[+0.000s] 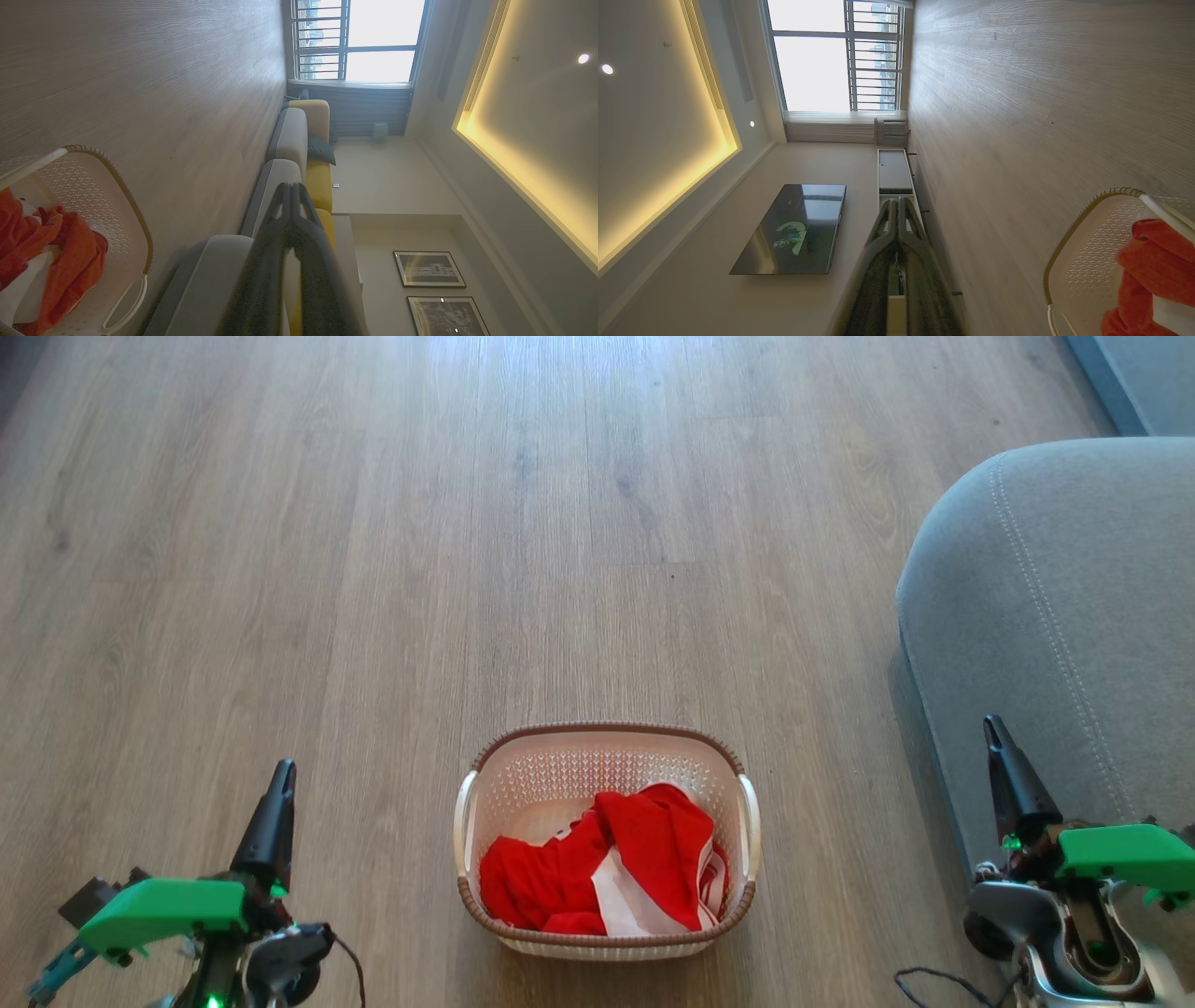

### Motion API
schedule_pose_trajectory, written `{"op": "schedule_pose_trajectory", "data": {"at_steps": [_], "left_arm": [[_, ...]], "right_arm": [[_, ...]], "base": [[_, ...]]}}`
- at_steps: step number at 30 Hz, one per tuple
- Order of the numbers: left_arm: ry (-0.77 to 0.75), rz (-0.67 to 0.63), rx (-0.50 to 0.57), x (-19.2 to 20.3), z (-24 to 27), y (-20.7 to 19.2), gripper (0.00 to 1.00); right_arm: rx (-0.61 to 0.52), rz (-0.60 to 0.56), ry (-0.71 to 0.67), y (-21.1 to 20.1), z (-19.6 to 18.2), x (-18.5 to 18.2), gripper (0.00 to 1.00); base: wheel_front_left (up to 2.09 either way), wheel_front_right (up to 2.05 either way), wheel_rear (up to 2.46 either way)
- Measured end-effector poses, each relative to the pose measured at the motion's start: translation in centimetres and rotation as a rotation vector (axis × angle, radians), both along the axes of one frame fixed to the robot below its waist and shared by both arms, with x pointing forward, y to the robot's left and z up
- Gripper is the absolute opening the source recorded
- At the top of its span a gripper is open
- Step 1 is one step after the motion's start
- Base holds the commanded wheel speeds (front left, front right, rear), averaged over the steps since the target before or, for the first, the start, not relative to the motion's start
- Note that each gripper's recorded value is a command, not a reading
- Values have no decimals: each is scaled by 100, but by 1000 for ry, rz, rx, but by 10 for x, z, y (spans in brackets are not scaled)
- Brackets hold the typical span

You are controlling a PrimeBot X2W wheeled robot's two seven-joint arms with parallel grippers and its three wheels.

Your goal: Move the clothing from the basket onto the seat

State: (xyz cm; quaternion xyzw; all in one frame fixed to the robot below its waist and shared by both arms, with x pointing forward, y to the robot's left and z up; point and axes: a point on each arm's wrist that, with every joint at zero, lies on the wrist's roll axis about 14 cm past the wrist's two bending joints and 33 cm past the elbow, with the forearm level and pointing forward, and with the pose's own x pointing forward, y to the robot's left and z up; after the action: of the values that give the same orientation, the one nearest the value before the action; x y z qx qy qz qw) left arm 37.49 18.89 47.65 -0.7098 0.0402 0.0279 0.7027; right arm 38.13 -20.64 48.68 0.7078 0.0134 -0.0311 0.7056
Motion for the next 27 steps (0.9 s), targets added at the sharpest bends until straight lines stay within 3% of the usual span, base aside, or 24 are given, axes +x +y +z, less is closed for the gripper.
{"op": "schedule_pose_trajectory", "data": {"at_steps": [27], "left_arm": [[0,0,0,0,0,0,0]], "right_arm": [[0,0,0,0,0,0,0]], "base": [[0,0,0]]}}
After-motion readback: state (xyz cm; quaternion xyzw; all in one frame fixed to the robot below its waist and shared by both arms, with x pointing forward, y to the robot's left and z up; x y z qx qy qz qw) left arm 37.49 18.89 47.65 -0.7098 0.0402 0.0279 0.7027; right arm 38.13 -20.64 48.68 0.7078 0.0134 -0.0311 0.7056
